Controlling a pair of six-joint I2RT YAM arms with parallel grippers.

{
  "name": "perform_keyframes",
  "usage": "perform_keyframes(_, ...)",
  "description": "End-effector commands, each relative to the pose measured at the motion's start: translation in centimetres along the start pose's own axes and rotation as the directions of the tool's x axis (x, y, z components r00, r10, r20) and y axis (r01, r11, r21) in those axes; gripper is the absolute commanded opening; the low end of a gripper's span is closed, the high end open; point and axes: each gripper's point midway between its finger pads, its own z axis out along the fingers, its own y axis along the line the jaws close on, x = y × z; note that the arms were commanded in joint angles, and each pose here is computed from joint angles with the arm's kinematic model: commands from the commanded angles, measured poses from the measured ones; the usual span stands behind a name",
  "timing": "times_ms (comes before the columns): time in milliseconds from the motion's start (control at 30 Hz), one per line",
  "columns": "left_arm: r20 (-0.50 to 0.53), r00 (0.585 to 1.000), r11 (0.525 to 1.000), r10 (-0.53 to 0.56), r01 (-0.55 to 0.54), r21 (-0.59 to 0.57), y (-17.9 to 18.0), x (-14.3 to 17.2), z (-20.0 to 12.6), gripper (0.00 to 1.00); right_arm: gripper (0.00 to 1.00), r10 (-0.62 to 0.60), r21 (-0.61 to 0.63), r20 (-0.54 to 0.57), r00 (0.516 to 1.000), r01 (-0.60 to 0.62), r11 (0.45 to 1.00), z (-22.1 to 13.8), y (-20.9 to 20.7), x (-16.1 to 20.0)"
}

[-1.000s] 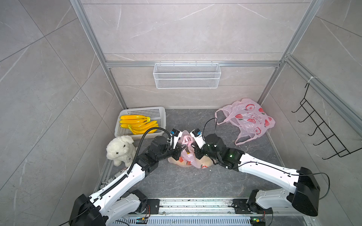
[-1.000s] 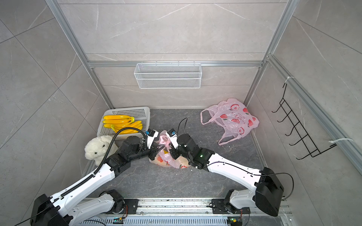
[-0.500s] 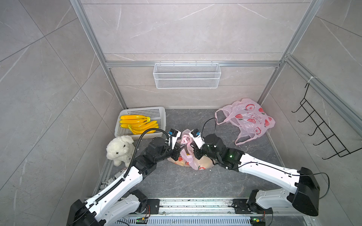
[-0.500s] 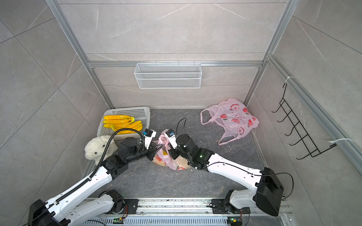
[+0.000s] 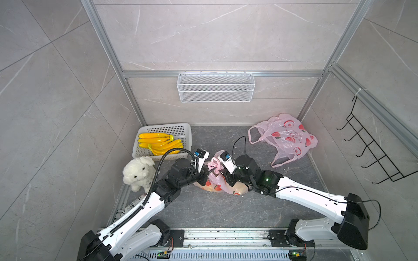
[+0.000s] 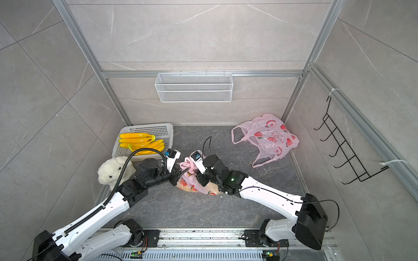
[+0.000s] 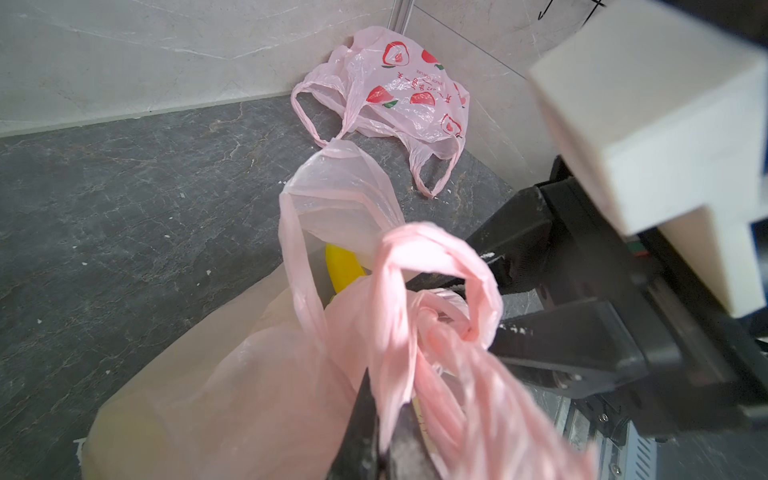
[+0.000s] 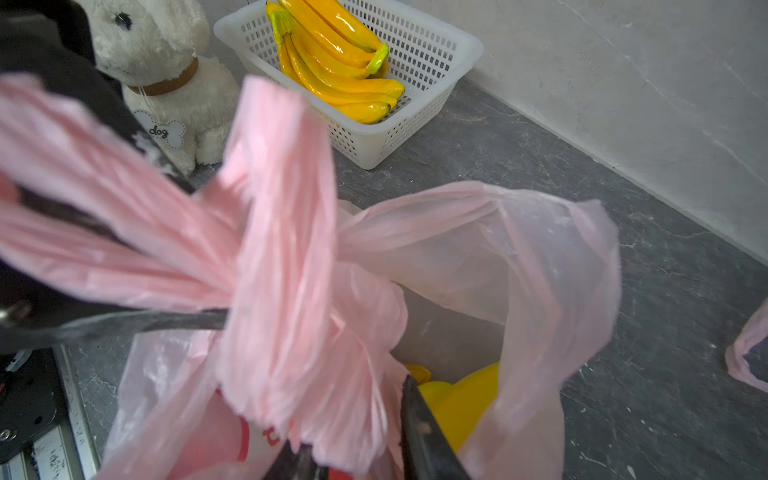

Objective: Place the banana into a plastic bag & tie a knot
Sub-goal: Cross the plastic bag at the center of the board.

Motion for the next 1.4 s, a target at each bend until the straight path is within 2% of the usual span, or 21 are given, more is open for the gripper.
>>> perform_keyframes(0, 0.033, 0.999, 0.997, 0.023, -0.025, 0.07, -1.5, -1.5, -0.1, 0.0, 0.33, -0.007, -0.01, 0.045, 0.999, 0.008, 1.0, -1.3, 0.0, -2.0)
perform_keyframes(200, 0.004, 1.0, 0.996, 0.02, -0.02, 0.083, -1.8, -1.0, 0.3, 0.0, 0.41, -0.01, -0.054, 0.041, 0.999, 0.013, 0.998, -0.9, 0.8, -2.4)
perform_keyframes(300, 0.0, 1.0, 0.996, 0.023, -0.023, 0.083, -1.8, -1.0, 0.4, 0.0, 0.41, -0.011, -0.068, 0.034, 0.999, 0.013, 0.998, -0.7, 1.1, -2.3)
perform_keyframes(367, 0.003, 1.0, 0.996, 0.026, -0.026, 0.085, -1.9, -1.1, 0.4, 0.0, 0.32, -0.015, -0.069, 0.02, 1.0, 0.017, 0.997, -0.4, 1.1, -2.0)
perform_keyframes(500, 0.017, 0.999, 0.997, 0.029, -0.03, 0.076, -1.9, -1.4, 0.2, 0.0, 0.3, -0.026, -0.058, -0.006, 1.0, 0.025, 0.998, 0.0, 0.9, -1.2)
perform_keyframes(600, 0.035, 0.999, 0.998, 0.03, -0.032, 0.061, -1.8, -1.7, -0.1, 0.0, 0.17, -0.032, -0.034, -0.026, 0.999, 0.032, 0.999, 0.1, 0.5, -0.6)
perform_keyframes(667, 0.049, 0.998, 0.999, 0.03, -0.032, 0.044, -1.6, -1.9, -0.5, 0.0, 0.07, -0.034, 0.008, -0.022, 0.999, 0.034, 0.999, 0.0, -0.2, -0.5)
perform_keyframes(767, 0.071, 0.997, 0.999, 0.031, -0.034, 0.038, -1.6, -2.2, -1.0, 0.0, 0.0, -0.039, 0.108, -0.005, 0.999, 0.039, 0.993, -0.6, -1.9, -0.8)
perform_keyframes(933, 0.053, 0.998, 0.998, 0.023, -0.026, 0.057, -1.9, -1.9, -0.8, 0.0, 0.0, -0.026, 0.181, 0.059, 0.998, 0.015, 0.983, -1.5, -3.2, -2.3)
perform_keyframes(1100, 0.055, 0.998, 0.997, 0.005, -0.009, 0.079, -2.3, -2.1, -0.9, 0.0, 0.0, -0.028, 0.306, 0.124, 0.992, -0.011, 0.952, -2.4, -5.1, -3.4)
perform_keyframes(1367, 0.081, 0.996, 0.988, -0.039, 0.026, 0.15, -3.5, -3.3, -0.7, 0.0, 0.0, -0.035, 0.284, 0.139, 0.99, -0.006, 0.959, -1.6, -4.0, -3.2)
